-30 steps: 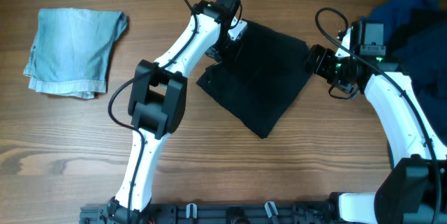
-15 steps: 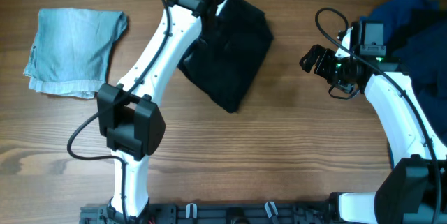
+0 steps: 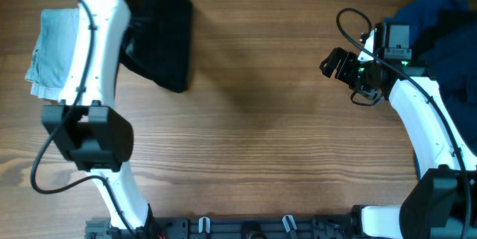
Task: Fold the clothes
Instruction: 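Carry the shorts left and lay them on the light-blue denim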
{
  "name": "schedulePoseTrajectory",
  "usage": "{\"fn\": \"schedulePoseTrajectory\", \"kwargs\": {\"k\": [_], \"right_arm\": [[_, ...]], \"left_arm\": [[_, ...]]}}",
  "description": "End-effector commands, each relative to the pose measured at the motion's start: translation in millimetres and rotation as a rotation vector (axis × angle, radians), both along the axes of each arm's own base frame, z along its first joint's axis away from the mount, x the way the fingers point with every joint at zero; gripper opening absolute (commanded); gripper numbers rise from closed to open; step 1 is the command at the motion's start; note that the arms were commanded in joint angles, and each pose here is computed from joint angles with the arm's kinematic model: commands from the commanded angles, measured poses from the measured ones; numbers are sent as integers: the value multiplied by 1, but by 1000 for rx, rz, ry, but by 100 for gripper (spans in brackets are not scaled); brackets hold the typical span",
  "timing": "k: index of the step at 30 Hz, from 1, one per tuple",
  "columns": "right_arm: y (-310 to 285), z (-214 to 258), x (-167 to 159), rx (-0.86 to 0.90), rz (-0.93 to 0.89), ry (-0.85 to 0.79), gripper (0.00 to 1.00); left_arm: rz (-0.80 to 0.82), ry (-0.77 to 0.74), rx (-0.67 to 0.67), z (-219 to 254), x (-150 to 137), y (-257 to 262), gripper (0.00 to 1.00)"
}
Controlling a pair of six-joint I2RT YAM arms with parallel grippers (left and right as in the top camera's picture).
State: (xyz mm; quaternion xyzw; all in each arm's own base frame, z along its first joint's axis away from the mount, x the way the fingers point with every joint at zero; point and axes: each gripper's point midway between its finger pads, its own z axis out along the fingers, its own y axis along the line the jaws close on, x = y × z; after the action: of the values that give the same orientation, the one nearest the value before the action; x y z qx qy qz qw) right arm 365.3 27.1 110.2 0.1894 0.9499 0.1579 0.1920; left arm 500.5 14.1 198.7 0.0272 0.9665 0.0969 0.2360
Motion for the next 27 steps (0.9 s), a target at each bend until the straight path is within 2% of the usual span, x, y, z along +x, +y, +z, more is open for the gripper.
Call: {"fn": "schedulePoseTrajectory", "kwargs": {"k": [1,5,10,16,23,27], "right_arm": [[1,-3,0,17,-9,10,99],[1,-3,0,17,-9,10,100],[1,-3,0,17,-9,10,100],[1,-3,0,17,-9,10,100],[1,-3,0,17,-9,10,100],[1,-3,0,17,-9,10,100]], "left_arm": [[34,-76,-14,23,4,38,4],[5,-59,55,24,0,80,4],[85,-100,83,31,-3,135,4],[88,-100,141,28,-7,183,4],[134,-128,105,18,-7,217,6],[117,-85,32,-18,-1,219,8]]}}
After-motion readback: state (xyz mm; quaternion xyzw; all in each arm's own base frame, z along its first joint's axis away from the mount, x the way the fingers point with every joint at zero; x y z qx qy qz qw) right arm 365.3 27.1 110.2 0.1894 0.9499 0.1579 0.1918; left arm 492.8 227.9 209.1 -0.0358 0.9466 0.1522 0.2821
